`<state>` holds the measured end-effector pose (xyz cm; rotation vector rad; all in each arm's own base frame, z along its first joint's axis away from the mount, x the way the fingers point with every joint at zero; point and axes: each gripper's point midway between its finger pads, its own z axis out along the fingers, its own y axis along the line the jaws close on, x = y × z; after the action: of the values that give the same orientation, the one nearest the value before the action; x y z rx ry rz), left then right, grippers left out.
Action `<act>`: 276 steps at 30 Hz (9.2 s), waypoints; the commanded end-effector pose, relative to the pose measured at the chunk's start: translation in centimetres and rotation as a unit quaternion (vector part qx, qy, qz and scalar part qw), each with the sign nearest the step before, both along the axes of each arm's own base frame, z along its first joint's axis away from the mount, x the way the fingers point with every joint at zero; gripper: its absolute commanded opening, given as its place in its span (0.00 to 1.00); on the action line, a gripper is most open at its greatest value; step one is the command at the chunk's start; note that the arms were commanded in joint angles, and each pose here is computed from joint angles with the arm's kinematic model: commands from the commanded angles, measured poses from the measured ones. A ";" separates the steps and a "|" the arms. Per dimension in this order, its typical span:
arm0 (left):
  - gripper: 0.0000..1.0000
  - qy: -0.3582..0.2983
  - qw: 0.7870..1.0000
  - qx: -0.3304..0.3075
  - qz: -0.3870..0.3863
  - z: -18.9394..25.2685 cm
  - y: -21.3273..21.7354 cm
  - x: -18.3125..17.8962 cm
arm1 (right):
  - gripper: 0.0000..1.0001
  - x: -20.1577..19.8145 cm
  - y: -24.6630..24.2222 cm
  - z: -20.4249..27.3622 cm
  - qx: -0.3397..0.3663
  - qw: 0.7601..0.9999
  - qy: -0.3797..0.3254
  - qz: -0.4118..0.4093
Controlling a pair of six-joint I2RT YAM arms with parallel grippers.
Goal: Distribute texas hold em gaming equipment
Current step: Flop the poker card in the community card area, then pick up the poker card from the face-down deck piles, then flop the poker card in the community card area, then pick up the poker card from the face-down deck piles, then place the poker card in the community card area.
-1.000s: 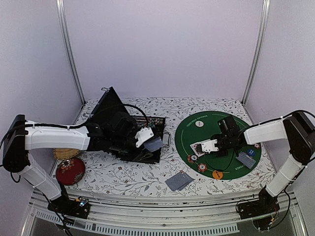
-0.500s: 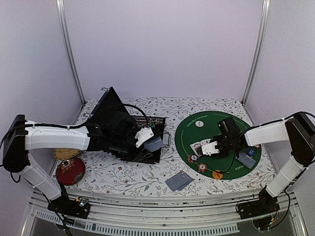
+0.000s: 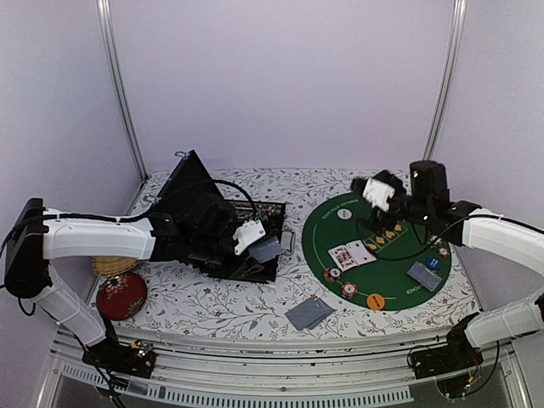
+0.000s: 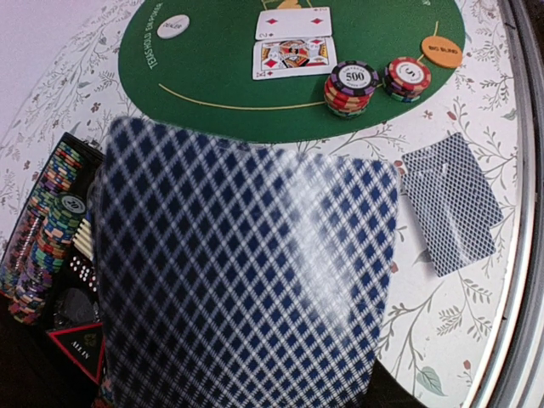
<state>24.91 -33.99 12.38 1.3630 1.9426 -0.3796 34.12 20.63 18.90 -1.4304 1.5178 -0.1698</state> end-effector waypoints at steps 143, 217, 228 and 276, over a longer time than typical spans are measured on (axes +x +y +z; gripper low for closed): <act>0.51 -0.030 0.999 -0.020 0.016 1.6 1.4 0.5 | 0.86 0.7 -11.2 -14.6 -0.335 0.940 0.034 0.053; 0.49 -0.034 0.999 -0.023 0.024 2.3 0.0 1.9 | 0.03 -5.3 19.8 1.4 0.283 0.784 0.553 -0.001; 0.49 -0.034 0.999 -0.023 0.026 2.3 0.2 1.8 | 0.02 -4.7 16.4 6.7 0.309 0.795 0.522 -0.002; 0.49 -0.036 0.999 -0.026 0.025 2.4 0.8 1.4 | 0.65 4.9 -17.4 -10.5 0.625 0.472 0.366 -0.503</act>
<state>25.99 -33.12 13.50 1.2944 1.9255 -0.3381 39.21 4.51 4.29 0.8439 2.2530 0.9175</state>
